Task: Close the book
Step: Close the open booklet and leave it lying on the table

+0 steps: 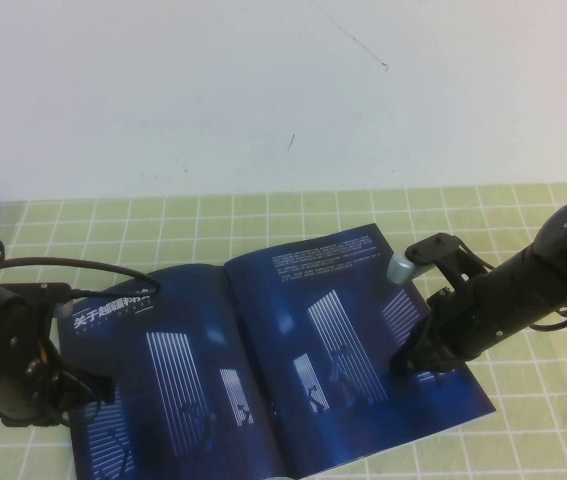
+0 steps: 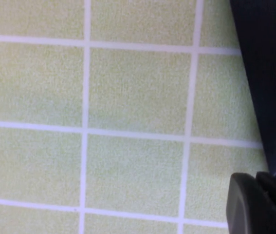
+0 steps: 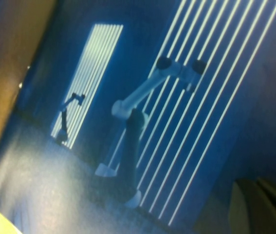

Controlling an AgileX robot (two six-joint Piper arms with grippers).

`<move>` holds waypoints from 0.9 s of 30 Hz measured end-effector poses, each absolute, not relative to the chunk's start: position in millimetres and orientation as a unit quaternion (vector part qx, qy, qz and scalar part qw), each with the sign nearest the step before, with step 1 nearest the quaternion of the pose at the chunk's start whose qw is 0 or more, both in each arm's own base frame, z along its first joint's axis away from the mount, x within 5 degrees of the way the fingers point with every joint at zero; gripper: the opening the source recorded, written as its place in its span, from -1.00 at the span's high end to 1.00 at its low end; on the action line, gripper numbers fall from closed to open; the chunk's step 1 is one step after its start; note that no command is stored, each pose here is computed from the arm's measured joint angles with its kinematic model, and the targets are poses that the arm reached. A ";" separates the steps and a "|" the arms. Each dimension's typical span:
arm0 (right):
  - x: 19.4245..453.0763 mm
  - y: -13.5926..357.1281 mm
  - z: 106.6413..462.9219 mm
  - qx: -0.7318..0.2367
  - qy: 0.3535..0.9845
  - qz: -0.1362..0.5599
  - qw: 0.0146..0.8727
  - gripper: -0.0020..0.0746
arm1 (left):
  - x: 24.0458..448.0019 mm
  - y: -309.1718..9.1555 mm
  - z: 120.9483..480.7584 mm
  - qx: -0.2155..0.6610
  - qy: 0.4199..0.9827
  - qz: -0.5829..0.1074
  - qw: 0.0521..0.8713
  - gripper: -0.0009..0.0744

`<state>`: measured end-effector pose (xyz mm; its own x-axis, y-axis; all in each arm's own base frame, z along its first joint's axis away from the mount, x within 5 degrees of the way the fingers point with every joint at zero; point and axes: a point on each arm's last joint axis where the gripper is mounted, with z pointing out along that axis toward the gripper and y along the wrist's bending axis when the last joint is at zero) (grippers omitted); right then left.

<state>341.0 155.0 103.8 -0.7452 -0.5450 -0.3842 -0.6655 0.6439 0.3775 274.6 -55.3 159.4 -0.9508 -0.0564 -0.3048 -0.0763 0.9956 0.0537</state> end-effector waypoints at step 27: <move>341.1 155.2 103.9 -0.332 0.900 0.256 0.118 0.95 | 275.7 -71.4 145.6 -0.023 0.991 -0.060 0.120 0.99</move>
